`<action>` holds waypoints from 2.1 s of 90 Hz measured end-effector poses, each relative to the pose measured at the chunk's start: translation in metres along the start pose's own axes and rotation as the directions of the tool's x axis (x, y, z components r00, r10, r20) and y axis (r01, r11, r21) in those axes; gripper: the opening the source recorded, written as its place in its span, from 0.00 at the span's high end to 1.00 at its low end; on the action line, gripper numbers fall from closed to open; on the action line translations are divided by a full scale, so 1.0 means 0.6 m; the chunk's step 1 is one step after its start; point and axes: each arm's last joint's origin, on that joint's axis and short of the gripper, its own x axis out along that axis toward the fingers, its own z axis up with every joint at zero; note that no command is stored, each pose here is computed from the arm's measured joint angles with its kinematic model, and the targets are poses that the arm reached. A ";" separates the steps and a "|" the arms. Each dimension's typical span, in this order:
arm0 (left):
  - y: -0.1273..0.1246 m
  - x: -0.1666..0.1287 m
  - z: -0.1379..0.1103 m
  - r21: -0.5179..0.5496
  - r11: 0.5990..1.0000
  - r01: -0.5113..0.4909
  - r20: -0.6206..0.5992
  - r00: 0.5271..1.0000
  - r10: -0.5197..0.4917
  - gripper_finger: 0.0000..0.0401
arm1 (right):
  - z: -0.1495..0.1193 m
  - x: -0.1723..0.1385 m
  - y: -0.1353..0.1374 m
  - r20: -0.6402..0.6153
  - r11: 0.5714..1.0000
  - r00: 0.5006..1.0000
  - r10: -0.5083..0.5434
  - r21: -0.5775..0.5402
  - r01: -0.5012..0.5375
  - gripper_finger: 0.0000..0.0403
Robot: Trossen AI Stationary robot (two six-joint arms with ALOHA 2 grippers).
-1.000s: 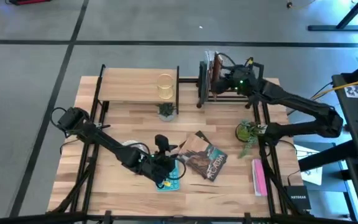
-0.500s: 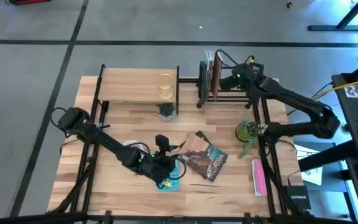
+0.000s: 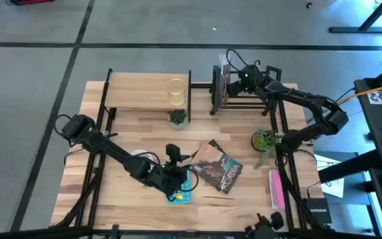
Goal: Stock shelves
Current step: Put the purple book on the book shelf, then put the brown book on the book shelf
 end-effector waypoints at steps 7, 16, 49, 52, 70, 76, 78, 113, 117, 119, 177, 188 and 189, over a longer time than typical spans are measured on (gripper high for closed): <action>-0.001 0.000 0.000 0.000 1.000 0.019 0.003 1.000 -0.019 0.56 | 0.003 -0.001 0.002 0.011 0.999 0.999 0.033 -0.013 -0.033 0.68; -0.002 0.000 0.000 0.001 0.999 0.037 0.006 0.999 -0.037 0.56 | 0.007 -0.006 0.003 0.034 0.997 0.997 0.073 -0.018 -0.072 0.68; -0.002 0.000 0.001 0.002 0.999 0.038 0.007 0.999 -0.038 0.56 | -0.009 -0.007 -0.007 -0.046 0.995 0.994 -0.096 0.024 0.098 0.68; -0.002 0.000 0.001 0.007 0.999 0.038 0.007 0.999 -0.039 0.56 | -0.011 -0.003 -0.006 -0.059 0.995 0.994 -0.092 0.024 0.093 0.68; -0.001 0.000 0.004 0.019 0.999 0.036 0.020 0.999 -0.036 0.56 | -0.026 0.032 -0.001 -0.125 0.996 0.989 -0.083 0.031 0.087 0.68; -0.001 0.000 0.004 0.020 0.999 0.036 0.020 0.999 -0.036 0.56 | -0.031 0.044 0.001 -0.148 0.998 0.987 -0.057 0.031 0.062 0.68; -0.001 0.000 0.004 0.020 0.999 0.036 0.020 0.999 -0.036 0.56 | -0.032 0.048 0.002 -0.150 0.998 0.988 -0.047 0.033 0.052 0.68; -0.001 0.000 0.003 0.009 0.999 0.036 0.019 0.999 -0.036 0.56 | -0.020 0.067 0.015 -0.068 0.995 0.993 0.096 0.047 -0.093 0.68; -0.001 0.000 0.003 0.007 0.999 0.036 0.019 0.999 -0.036 0.56 | -0.019 0.067 0.015 -0.065 0.995 0.993 0.096 0.047 -0.093 0.68; -0.001 0.000 0.003 0.004 0.999 0.036 0.019 0.999 -0.036 0.56 | -0.019 0.067 0.015 -0.065 0.995 0.993 0.096 0.048 -0.093 0.68; -0.001 0.001 0.002 0.008 0.999 0.037 0.014 0.999 -0.037 0.56 | -0.032 -0.162 0.086 0.137 0.910 0.990 -0.034 -0.406 0.087 0.68; -0.001 0.001 0.002 0.007 0.999 0.036 0.014 0.999 -0.036 0.56 | -0.081 -0.242 0.150 0.188 0.831 0.973 0.131 -0.557 -0.004 0.68; -0.001 0.001 0.002 0.007 0.999 0.036 0.014 0.999 -0.036 0.56 | -0.087 -0.249 0.156 0.187 0.823 0.970 0.156 -0.567 -0.023 0.68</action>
